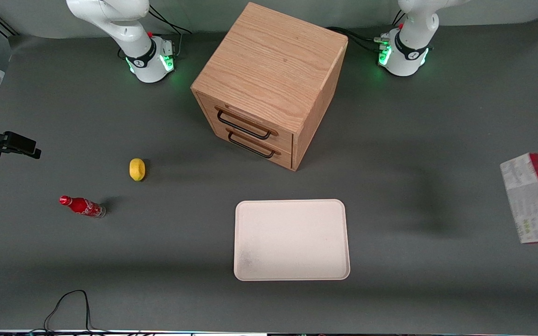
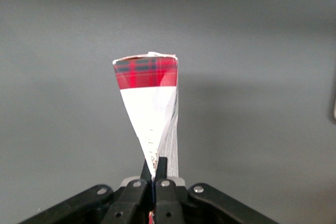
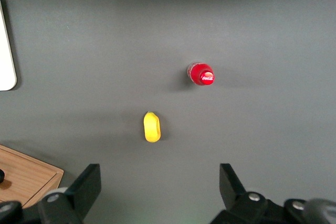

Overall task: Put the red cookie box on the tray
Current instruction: 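Close the left gripper on the box and lift it upright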

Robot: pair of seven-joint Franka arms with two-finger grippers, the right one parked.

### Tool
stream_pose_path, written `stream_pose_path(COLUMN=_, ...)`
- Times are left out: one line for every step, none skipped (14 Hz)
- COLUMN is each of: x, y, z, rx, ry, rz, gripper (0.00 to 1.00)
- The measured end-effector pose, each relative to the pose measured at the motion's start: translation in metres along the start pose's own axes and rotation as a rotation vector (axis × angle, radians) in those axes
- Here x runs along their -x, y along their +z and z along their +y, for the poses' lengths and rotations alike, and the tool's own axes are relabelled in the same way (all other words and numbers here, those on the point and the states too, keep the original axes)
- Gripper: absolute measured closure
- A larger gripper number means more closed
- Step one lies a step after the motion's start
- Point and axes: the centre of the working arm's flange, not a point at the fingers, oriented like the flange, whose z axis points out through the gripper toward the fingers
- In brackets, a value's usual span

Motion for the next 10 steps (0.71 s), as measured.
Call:
stream_pose_path(x=0.006, y=-0.017, z=0.002, rx=0.003, ry=0.002, rz=-0.001, gripper=0.97)
stream_pose_path(x=0.01, y=-0.029, z=0.003, rx=0.004, ry=0.004, rz=-0.001, gripper=0.97)
stream_pose_path(x=0.012, y=-0.036, z=0.005, rx=0.005, ry=0.007, rz=0.004, gripper=0.97)
stream_pose_path(x=0.012, y=-0.04, z=0.007, rx=0.004, ry=0.01, rz=0.01, gripper=0.97)
stream_pose_path(x=0.012, y=-0.041, z=0.01, rx=0.005, ry=0.015, rz=0.013, gripper=0.97)
stream_pose_path(x=0.01, y=-0.041, z=0.016, rx=0.009, ry=0.027, rz=0.015, gripper=0.97)
stream_pose_path(x=0.008, y=-0.041, z=0.027, rx=0.015, ry=0.046, rz=0.016, gripper=0.97)
stream_pose_path(x=0.006, y=-0.042, z=0.042, rx=0.021, ry=0.071, rz=0.018, gripper=0.97)
stream_pose_path(x=0.005, y=-0.044, z=0.061, rx=0.026, ry=0.094, rz=0.022, gripper=0.97)
stream_pose_path(x=0.004, y=-0.047, z=0.084, rx=0.031, ry=0.101, rz=0.027, gripper=0.97)
